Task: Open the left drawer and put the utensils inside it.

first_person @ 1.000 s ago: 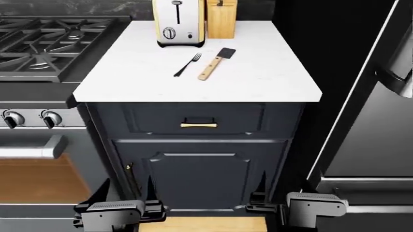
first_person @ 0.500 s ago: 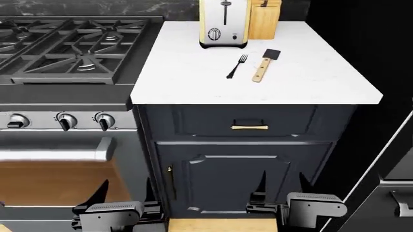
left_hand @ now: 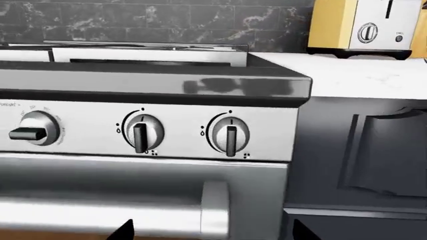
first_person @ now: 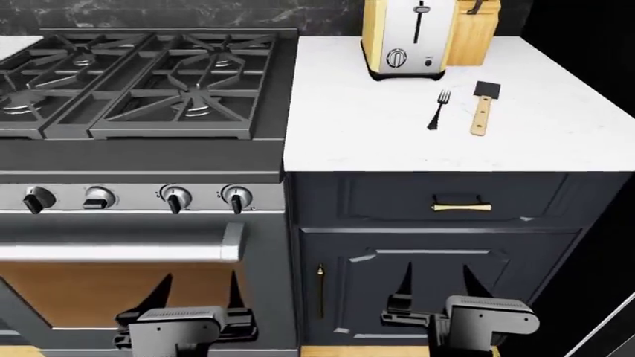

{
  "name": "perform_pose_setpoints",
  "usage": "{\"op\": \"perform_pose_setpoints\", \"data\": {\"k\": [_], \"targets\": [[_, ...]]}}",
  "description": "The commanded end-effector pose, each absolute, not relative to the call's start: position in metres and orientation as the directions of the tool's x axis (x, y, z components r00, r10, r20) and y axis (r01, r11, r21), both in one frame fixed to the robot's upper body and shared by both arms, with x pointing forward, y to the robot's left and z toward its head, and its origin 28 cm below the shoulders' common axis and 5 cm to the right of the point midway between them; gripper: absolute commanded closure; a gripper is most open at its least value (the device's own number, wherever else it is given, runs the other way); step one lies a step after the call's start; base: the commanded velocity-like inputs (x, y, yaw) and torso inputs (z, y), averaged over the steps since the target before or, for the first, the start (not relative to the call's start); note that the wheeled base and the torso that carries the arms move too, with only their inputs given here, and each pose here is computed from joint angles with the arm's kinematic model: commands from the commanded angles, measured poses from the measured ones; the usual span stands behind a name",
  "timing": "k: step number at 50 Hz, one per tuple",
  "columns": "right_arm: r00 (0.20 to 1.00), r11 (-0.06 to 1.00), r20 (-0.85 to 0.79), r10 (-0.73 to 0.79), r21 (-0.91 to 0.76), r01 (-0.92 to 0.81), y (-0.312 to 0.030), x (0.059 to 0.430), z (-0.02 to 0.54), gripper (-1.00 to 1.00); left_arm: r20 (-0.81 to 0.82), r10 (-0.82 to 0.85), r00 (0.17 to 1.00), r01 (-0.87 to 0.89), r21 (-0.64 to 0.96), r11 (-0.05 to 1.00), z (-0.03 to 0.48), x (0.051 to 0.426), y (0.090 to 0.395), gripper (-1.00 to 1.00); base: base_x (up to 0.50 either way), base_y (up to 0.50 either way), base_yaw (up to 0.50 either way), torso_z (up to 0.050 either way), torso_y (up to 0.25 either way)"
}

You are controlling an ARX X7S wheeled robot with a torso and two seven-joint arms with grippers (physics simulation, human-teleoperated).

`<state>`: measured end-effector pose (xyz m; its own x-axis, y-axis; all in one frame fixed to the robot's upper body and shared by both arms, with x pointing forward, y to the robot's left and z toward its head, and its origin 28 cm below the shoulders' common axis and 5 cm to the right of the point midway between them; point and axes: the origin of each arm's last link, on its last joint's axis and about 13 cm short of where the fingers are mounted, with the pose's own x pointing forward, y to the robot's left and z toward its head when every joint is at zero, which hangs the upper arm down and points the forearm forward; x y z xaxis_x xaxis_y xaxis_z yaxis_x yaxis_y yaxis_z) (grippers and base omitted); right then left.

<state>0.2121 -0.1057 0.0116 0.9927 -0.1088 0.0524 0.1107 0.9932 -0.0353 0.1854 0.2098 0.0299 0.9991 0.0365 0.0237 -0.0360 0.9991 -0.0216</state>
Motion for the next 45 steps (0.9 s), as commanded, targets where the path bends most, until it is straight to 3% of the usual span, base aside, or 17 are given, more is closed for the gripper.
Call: {"op": "perform_pose_setpoints", "data": {"k": [1,24,25,31,45], "targets": [[0.993,0.994,0.042,-0.106,0.001,0.106,-0.111,0.215,0.007,-1.0,0.005,0.004,1.0,-0.004,-0.006,1.0,0.034,0.186,0.206,-1.0,0.0,0.0,0.0,0.0,0.0],[0.994,0.994,0.038,-0.105,0.009,0.104,-0.112,0.216,0.006,-1.0,0.006,0.002,1.0,-0.002,0.001,1.0,0.034,0.187,0.205,-1.0,0.0,0.0,0.0,0.0,0.0],[0.996,0.999,0.078,-0.033,-0.022,0.035,-0.102,0.208,0.0,-1.0,0.014,-0.005,1.0,0.005,0.015,1.0,0.04,0.175,0.21,-1.0,0.0,0.0,0.0,0.0,0.0],[0.997,0.997,0.021,-0.079,0.029,0.078,-0.115,0.216,0.002,-1.0,-0.02,0.002,1.0,-0.002,0.021,1.0,0.035,0.19,0.206,-1.0,0.01,0.0,0.0,0.0,0.0],[0.998,0.996,0.008,-0.064,0.056,0.063,-0.116,0.217,0.002,-1.0,-0.015,0.005,1.0,-0.005,0.025,1.0,0.035,0.189,0.205,-1.0,0.24,0.27,0.0,0.0,0.0]]}}
